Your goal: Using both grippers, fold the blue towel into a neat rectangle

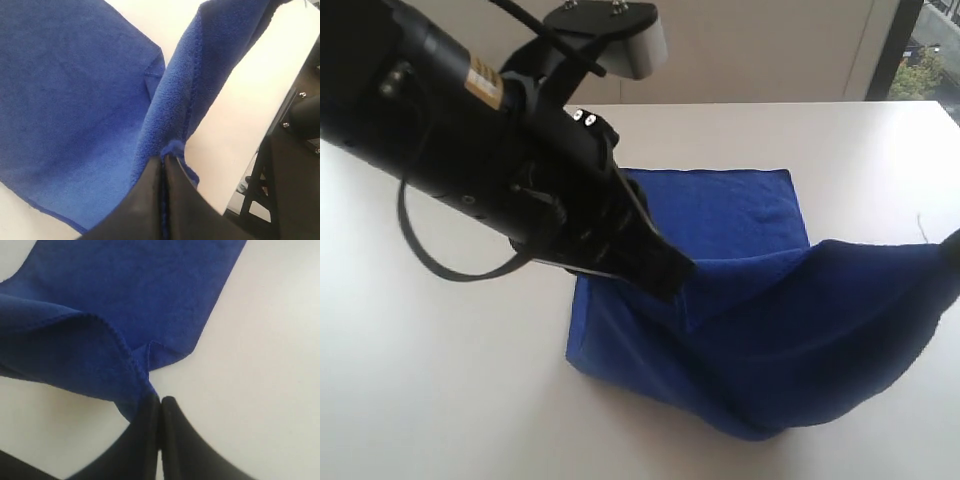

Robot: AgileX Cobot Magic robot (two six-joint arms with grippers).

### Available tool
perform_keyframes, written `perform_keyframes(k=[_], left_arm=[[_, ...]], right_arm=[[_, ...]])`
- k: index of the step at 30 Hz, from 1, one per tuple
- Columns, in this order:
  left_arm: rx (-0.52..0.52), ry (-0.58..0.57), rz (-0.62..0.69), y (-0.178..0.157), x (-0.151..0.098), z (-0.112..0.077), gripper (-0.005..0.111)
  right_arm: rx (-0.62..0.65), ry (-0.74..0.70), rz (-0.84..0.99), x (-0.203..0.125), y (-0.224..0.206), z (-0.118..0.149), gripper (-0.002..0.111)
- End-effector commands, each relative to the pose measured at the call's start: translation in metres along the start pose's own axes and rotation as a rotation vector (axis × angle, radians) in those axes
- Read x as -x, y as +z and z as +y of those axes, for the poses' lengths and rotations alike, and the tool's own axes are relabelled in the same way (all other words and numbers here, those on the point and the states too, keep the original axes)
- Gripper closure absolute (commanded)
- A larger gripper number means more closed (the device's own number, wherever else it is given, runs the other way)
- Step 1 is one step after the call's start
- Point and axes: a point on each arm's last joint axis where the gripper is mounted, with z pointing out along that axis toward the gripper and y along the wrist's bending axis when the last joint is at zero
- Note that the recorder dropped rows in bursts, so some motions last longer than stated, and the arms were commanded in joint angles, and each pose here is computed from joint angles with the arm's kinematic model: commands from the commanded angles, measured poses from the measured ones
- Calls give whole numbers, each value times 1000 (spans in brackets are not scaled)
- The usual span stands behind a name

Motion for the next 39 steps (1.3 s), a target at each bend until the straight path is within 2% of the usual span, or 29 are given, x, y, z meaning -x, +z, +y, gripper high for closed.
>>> perform_keyframes(k=[1,9,15,24,34,39], left_arm=[[-9,4,-4,-9,-5,-4,107],[2,-46,-7,12,-22,4,107],[4,-58,-58,14,-20,6,107],[-16,-75,-63,14,-20,4,107],[-30,-85,-38,15,-22,3,107],[-22,-113,-4,23,-34,7,107]], right_arm=[[-11,0,-60,-11,-19,4,108],[-34,-13,-150,-6,-44,5,108],[-81,-15,-166,-3,-50,1,108],[-87,-19,-235,0,-68,3,108],[-73,-9,-128,-24,-38,3,108],[-62,0,-39,-36,-15,2,108]])
